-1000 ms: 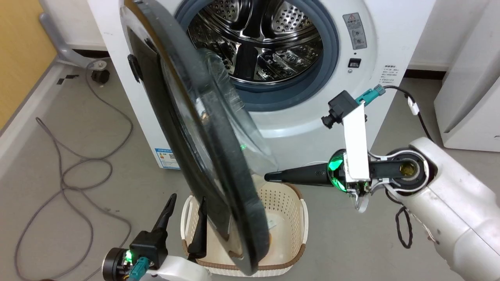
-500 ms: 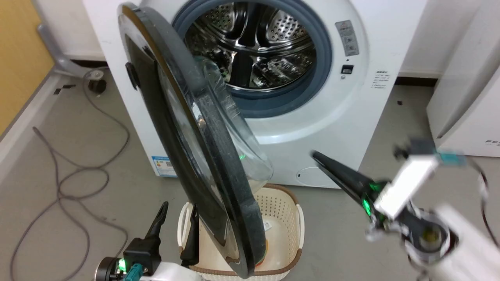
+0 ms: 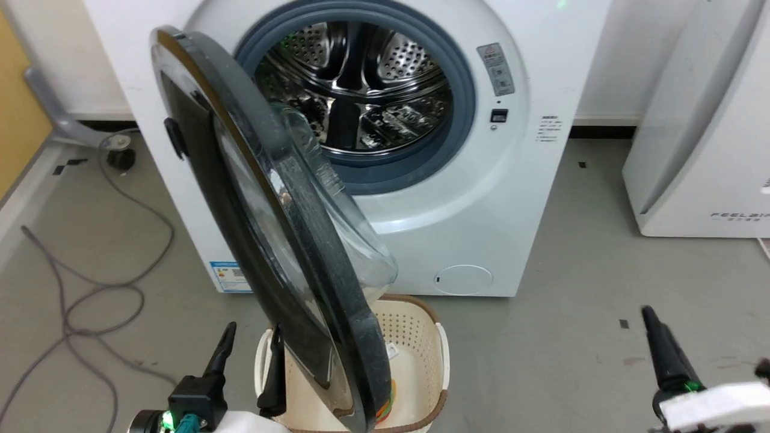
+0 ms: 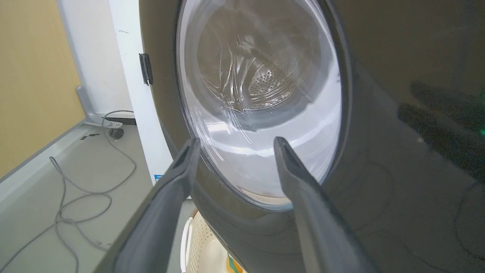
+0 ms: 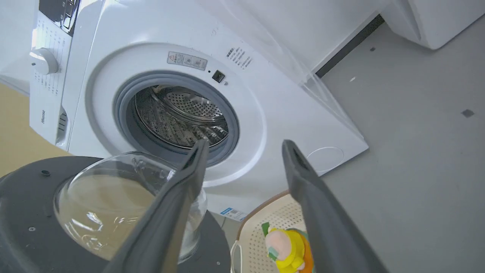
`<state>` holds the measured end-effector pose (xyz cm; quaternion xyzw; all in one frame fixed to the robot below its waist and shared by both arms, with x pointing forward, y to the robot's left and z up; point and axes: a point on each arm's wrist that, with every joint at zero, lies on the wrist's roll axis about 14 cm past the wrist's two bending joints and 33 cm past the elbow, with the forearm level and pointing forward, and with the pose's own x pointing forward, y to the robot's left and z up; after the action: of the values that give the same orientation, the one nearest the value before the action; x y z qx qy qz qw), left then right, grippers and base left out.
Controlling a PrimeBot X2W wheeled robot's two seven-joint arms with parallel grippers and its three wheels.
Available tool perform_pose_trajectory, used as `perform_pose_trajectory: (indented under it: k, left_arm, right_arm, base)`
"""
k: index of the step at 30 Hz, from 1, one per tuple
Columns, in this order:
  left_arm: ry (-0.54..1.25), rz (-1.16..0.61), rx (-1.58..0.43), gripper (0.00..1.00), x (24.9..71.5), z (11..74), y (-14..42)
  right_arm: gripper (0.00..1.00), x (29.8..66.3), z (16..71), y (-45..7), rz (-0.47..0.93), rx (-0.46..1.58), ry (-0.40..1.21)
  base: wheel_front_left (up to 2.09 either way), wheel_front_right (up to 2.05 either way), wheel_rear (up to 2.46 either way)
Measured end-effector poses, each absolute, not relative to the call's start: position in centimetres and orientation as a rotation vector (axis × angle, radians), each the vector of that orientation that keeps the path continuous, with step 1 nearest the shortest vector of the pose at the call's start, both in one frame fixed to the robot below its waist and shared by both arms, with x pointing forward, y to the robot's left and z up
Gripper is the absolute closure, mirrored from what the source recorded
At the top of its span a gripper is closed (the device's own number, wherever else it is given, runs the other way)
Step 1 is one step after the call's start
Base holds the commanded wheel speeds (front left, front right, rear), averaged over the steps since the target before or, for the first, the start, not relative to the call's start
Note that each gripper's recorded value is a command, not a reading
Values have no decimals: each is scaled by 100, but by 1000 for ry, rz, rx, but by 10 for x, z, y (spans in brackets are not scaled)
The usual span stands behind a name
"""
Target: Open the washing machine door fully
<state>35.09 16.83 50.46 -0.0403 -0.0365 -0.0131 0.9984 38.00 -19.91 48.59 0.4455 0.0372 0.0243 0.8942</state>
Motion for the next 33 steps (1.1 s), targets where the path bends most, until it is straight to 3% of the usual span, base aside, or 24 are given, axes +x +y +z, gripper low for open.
perform_pose_trajectory:
  k: [8, 16, 29, 30, 31, 33]
  left_arm:
    - [-73, -7, -81, 0, 352, 504, 175]
    - [-65, 11, -81, 0, 353, 502, 181]
    - [-43, 0, -80, 0, 351, 495, 180]
    - [-42, -4, -80, 74, 351, 494, 179]
    - [-42, -8, -81, 100, 351, 494, 179]
    - [-42, -11, -82, 100, 351, 494, 178]
  right_arm:
    - [0, 357, 507, -237, -115, 532, -129]
    - [0, 348, 541, -204, 4, 75, -182]
    - [0, 342, 524, -183, 63, 85, -95]
    - [0, 342, 523, -184, 62, 89, -93]
    - [0, 342, 523, -184, 62, 89, -91]
    - [0, 341, 522, -184, 61, 90, -87]
  base:
    - [0, 0, 0]
    - [0, 0, 0]
    - [0, 0, 0]
    - [0, 0, 0]
    - [0, 0, 0]
    - [0, 0, 0]
